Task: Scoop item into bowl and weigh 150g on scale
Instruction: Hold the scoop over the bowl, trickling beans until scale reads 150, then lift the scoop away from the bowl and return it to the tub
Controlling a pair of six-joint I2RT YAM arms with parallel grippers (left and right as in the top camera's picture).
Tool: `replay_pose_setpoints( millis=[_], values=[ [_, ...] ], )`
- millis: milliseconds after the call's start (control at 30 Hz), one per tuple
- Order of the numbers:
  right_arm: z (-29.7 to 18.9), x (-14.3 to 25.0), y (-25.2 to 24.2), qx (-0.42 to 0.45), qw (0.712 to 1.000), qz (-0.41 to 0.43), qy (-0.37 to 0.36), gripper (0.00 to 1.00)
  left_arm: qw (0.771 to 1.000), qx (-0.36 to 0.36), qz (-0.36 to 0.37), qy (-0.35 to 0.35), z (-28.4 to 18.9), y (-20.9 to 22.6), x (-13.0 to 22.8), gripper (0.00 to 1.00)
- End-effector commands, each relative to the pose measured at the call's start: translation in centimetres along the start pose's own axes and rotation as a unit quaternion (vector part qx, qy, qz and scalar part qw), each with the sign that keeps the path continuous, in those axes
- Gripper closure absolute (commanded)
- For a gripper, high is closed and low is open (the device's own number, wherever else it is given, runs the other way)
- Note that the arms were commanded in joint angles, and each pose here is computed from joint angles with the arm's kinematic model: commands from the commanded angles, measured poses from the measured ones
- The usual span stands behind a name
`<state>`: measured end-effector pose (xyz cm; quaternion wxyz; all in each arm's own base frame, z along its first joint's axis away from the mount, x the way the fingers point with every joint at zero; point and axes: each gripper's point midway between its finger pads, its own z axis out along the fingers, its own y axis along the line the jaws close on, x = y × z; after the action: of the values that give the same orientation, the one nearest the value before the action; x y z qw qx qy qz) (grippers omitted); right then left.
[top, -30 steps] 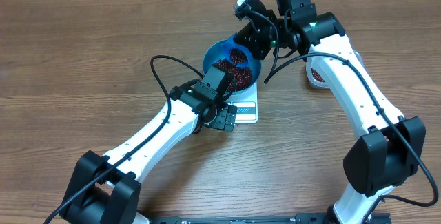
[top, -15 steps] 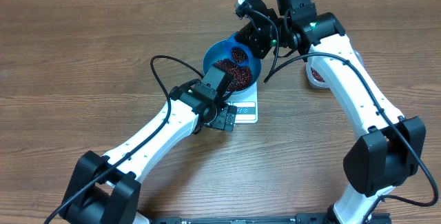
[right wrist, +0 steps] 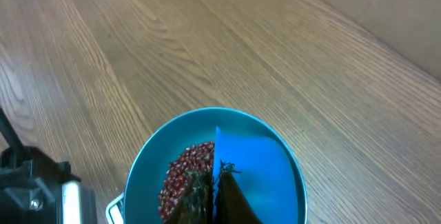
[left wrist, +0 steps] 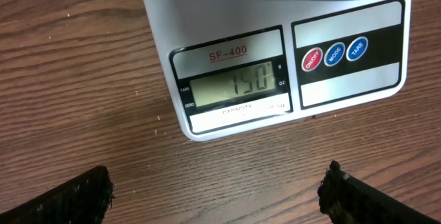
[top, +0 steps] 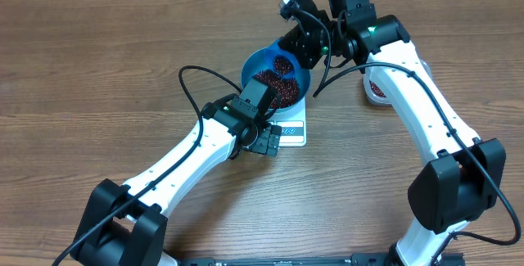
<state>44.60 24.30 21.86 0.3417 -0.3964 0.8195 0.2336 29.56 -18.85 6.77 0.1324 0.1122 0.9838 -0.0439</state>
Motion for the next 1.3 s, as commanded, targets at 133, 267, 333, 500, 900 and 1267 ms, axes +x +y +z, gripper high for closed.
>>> replay_pose_setpoints(
  millis=[133,267,333,500,900,1267],
  values=[
    [-1.3,-2.2,0.7,-0.009,0.999,-0.001,-0.031,0.96,1.000,-0.005,0.011,-0.009,-0.2,0.0,-0.7,0.00],
    [-1.2,-1.9,0.1,0.011,1.000,0.000,-0.022,0.96,1.000,-0.005,0.011,-0.009,-0.2,0.0,-0.7,0.01],
    [-1.2,-1.9,0.2,0.008,1.000,0.007,-0.023,0.96,1.000,-0.005,0.011,-0.009,-0.2,0.0,-0.7,0.00],
    [-1.2,-1.6,-0.3,0.024,1.000,0.012,-0.016,0.96,1.000,-0.005,0.011,-0.010,-0.2,0.0,-0.7,0.00],
    [-1.3,-2.0,0.4,-0.001,1.000,0.012,-0.026,0.96,1.000,-0.005,0.011,-0.010,-0.2,0.0,-0.7,0.00],
    [-1.5,-3.0,-0.1,0.001,0.997,0.066,-0.049,0.96,1.000,-0.005,0.011,-0.010,-0.2,0.0,-0.7,0.00]
  ],
)
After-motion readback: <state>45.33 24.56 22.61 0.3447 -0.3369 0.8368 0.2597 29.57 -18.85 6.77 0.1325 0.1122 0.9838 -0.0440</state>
